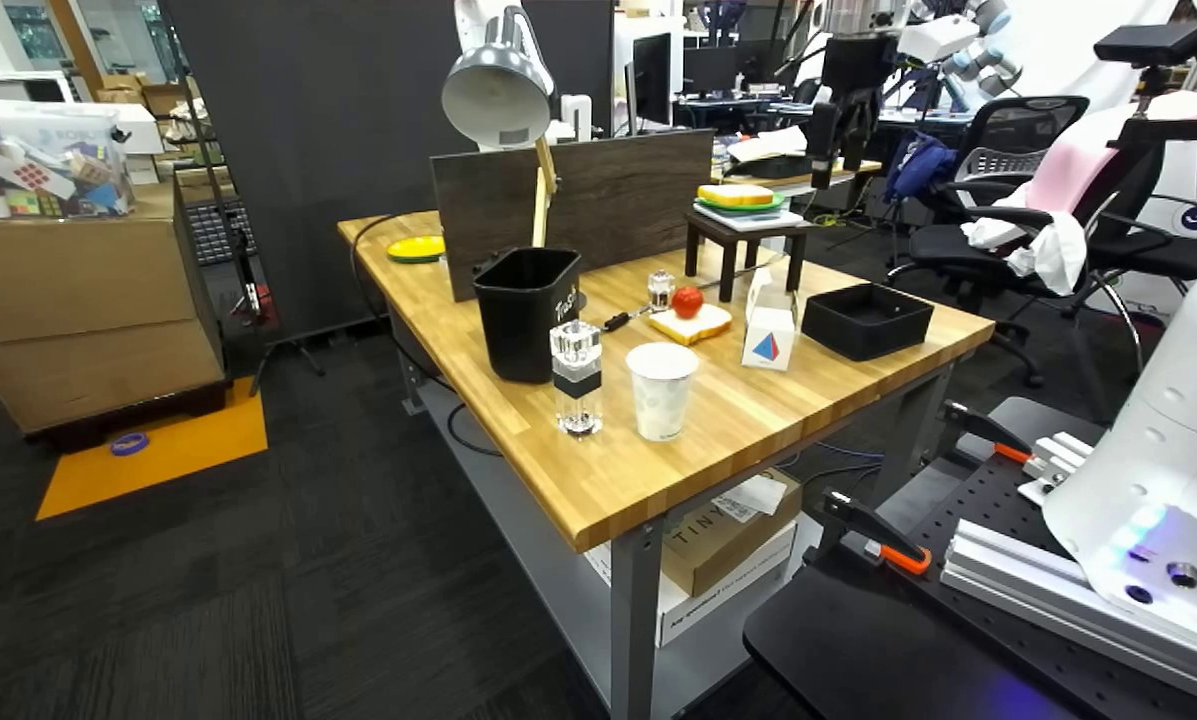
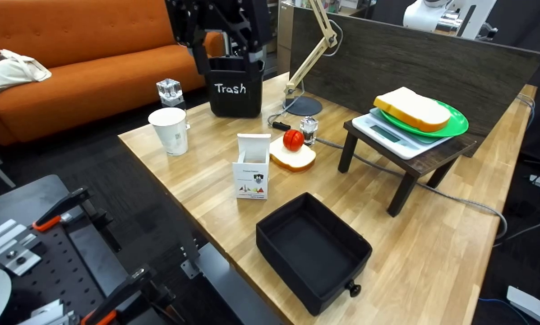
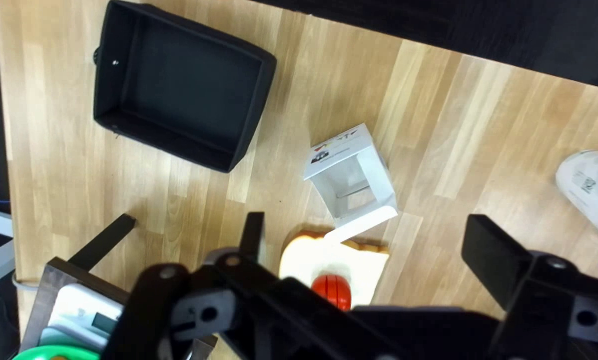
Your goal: Get the bread from the green plate and put it on top of the tomato
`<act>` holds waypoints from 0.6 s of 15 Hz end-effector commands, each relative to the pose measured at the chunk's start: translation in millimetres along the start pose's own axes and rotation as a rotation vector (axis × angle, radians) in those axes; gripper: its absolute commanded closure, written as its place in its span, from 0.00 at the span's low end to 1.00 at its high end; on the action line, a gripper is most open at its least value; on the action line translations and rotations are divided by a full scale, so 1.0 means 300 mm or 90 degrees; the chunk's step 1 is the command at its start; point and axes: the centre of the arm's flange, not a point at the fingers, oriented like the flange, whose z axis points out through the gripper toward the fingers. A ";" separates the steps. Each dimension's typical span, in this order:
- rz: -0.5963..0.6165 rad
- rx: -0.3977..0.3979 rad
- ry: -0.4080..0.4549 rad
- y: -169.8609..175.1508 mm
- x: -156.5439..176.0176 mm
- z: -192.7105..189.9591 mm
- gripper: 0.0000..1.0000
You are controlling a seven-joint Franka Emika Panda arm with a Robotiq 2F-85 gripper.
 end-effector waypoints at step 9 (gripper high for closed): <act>0.002 0.000 -0.003 -0.002 0.005 0.003 0.00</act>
